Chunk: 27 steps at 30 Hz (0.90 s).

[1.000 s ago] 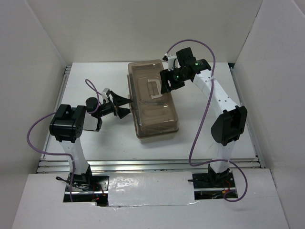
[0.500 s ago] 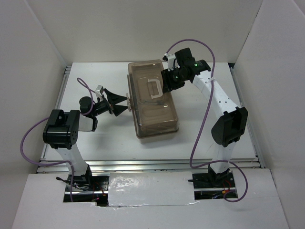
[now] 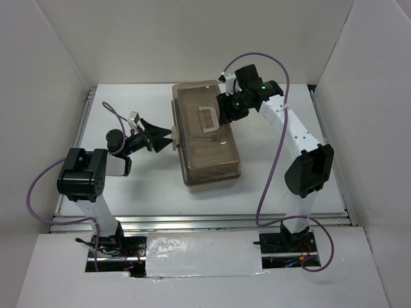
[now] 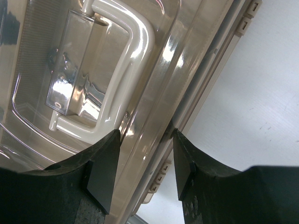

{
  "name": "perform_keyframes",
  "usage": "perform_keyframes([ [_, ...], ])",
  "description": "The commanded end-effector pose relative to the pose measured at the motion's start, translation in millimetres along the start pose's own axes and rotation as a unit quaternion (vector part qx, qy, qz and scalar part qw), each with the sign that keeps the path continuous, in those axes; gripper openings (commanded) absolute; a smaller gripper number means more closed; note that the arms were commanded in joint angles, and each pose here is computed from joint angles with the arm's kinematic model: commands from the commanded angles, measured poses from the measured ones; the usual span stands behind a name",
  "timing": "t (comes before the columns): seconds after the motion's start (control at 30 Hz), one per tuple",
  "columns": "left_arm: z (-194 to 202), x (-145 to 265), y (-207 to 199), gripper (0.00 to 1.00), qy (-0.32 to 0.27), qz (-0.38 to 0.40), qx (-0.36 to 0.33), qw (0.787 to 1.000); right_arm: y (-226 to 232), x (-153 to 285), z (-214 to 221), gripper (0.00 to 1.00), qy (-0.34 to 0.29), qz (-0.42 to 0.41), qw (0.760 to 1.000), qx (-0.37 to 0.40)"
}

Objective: Sort the tools into containers

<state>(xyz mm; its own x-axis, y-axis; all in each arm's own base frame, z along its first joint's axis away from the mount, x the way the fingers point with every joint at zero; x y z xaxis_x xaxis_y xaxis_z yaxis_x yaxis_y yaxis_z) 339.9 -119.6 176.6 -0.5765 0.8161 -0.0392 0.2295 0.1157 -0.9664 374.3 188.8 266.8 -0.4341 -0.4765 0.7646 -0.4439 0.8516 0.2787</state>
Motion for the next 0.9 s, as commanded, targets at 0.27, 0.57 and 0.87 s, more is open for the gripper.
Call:
perform_keyframes([
  [0.27,-2.5,-10.0,-54.4,0.67,-0.023,0.167,-0.228,0.959,-4.5,-33.7,33.5,0.27,0.084,0.024,0.996,0.026],
  [0.57,3.7,-11.3,-27.0,0.52,-0.020,0.139,-0.209,0.968,-3.0,-33.5,34.9,0.27,0.086,0.024,0.996,0.029],
  [0.87,3.7,-14.6,-4.1,0.39,-0.014,0.123,-0.189,0.974,-3.2,-33.3,35.8,0.27,0.087,0.024,0.995,0.030],
])
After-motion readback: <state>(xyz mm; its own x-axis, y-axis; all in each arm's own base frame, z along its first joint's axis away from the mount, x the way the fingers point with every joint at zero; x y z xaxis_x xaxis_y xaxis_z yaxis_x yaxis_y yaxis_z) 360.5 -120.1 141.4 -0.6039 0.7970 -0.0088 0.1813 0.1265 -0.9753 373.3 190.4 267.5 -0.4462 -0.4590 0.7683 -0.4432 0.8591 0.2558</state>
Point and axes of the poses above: each gripper's point midway between its finger pads, its own x axis back along the fingers, its own y axis along the line the jaws close on, z = x × y, the point moved 6 cm from there along x, back along the fingers, and after that the axes turned 8 degrees about -x, right-handed, at the moved point
